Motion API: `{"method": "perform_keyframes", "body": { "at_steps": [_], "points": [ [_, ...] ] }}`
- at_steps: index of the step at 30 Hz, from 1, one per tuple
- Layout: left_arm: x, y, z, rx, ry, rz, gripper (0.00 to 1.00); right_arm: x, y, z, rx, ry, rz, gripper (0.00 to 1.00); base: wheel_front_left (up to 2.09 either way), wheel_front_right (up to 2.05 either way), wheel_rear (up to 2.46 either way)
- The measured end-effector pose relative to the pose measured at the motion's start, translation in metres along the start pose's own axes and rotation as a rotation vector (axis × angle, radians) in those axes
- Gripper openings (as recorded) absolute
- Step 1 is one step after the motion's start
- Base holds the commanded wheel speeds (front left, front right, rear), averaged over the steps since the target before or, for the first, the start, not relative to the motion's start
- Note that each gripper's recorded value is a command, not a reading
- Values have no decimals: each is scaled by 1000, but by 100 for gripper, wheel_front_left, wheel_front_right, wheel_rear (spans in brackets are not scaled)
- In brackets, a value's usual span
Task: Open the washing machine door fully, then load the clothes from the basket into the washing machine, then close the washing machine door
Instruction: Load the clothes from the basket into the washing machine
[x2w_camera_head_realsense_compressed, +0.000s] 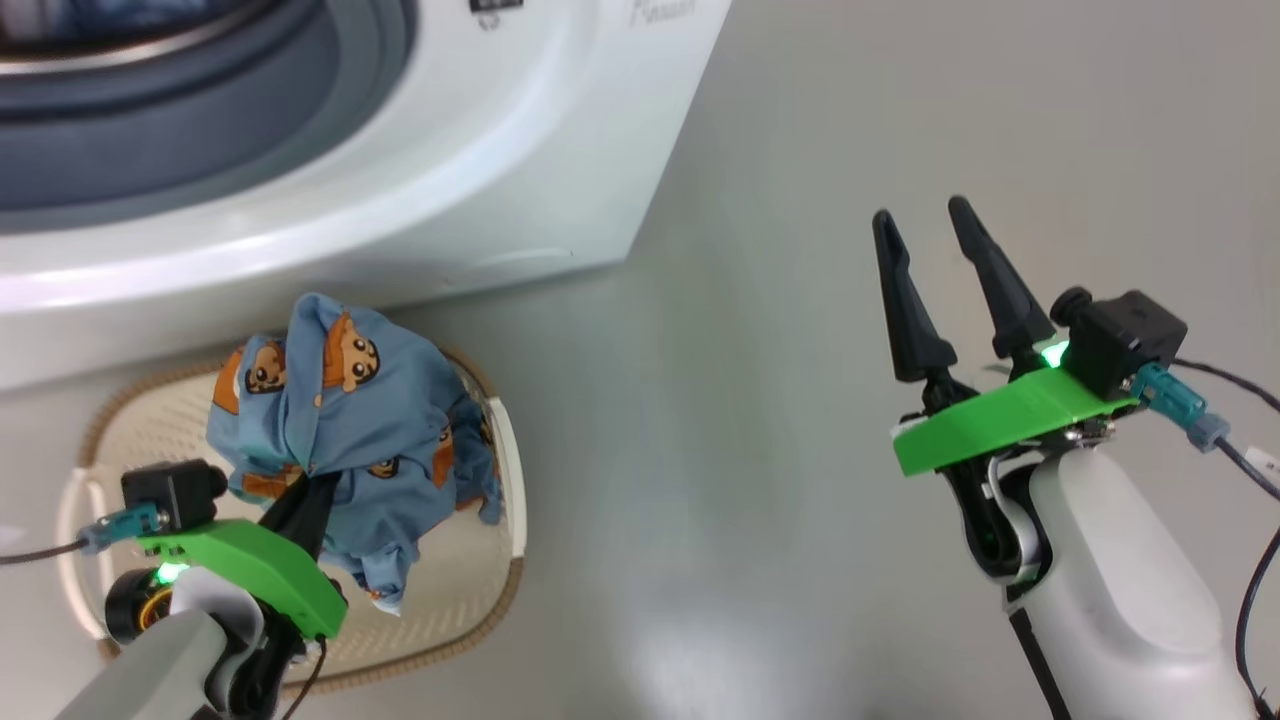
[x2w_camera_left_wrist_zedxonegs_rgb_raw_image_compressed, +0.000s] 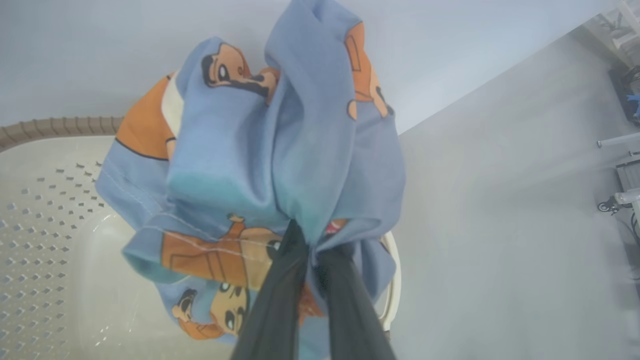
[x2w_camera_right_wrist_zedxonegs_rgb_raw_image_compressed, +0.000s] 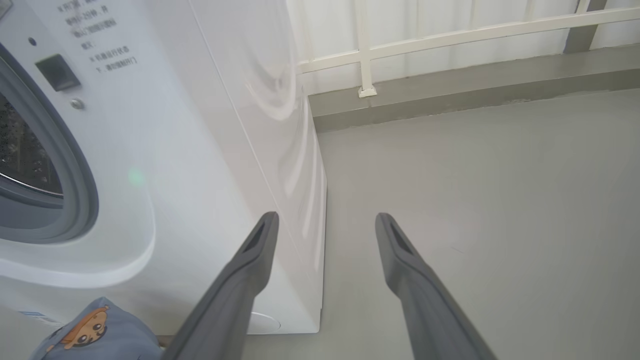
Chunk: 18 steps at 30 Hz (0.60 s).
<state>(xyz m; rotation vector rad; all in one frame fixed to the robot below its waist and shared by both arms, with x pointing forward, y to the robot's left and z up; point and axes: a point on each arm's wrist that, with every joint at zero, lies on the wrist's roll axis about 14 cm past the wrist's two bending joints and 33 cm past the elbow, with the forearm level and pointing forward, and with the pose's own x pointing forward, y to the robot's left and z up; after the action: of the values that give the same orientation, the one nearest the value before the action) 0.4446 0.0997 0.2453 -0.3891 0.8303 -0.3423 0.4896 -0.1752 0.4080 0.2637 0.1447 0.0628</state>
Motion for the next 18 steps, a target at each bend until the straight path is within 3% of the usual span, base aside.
{"method": "perform_keyframes", "body": {
  "at_steps": [18],
  "points": [
    [-109,-67,83,19,-426,-102,0,-65,18,50,8,-94,21,100,0,0,0]
  ]
}}
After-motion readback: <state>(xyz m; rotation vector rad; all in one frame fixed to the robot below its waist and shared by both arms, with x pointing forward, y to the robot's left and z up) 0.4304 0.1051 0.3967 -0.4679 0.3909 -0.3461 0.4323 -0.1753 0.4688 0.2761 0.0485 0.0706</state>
